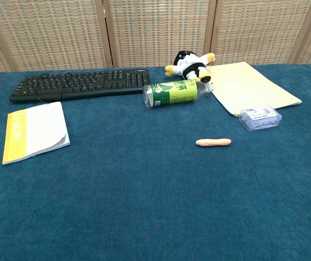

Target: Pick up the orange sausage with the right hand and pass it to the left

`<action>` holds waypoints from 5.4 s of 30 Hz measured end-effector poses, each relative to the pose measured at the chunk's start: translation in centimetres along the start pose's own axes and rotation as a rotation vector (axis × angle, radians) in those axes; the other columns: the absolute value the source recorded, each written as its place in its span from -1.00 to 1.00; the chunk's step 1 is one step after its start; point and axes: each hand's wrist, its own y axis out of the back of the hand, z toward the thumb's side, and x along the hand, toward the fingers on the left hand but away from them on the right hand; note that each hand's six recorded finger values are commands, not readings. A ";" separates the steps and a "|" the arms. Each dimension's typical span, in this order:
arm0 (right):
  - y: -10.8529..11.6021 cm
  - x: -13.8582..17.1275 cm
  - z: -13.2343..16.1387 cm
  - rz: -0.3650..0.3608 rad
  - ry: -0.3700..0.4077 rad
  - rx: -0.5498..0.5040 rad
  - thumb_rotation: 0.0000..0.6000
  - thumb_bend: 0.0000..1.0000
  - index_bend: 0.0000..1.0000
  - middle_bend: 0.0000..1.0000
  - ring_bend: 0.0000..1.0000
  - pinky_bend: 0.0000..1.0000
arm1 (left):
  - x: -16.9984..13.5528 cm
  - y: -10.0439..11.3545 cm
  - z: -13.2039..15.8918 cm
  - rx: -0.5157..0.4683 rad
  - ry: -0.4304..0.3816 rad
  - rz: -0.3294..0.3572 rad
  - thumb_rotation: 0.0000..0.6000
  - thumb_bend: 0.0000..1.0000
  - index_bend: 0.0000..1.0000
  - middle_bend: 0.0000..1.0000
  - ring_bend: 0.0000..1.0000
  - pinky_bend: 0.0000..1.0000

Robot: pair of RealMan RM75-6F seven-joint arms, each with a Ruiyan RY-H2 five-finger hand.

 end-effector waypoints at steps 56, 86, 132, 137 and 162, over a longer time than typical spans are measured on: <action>-15.8 -21.2 14.8 0.433 0.178 -0.156 1.00 -0.03 -0.12 -1.00 -1.00 -1.00 | 3.2 -3.1 -1.0 0.046 0.087 -0.061 1.00 -1.00 -1.00 -1.00 -1.00 -1.00; -19.1 -21.2 16.7 0.460 0.153 -0.149 1.00 -0.01 -0.03 -1.00 -1.00 -1.00 | 3.3 -3.0 -1.4 0.039 0.099 -0.063 1.00 -1.00 -1.00 -1.00 -1.00 -1.00; -11.2 -22.8 24.0 0.493 0.147 -0.612 1.00 0.17 0.32 -0.76 -1.00 -1.00 | 10.2 1.5 2.4 0.170 -0.140 0.036 1.00 -1.00 -0.97 -1.00 -1.00 -1.00; -10.4 -23.5 27.1 0.559 0.112 -0.760 1.00 0.20 0.33 -0.74 -1.00 -1.00 | 13.1 1.9 6.1 0.203 -0.339 0.043 1.00 -0.96 -0.77 -1.00 -1.00 -1.00; -10.8 -22.3 32.1 0.654 0.114 -0.849 1.00 0.25 0.35 -0.74 -1.00 -1.00 | 17.0 -6.0 18.4 0.134 -0.659 0.016 1.00 -0.55 -0.23 -1.00 -1.00 -1.00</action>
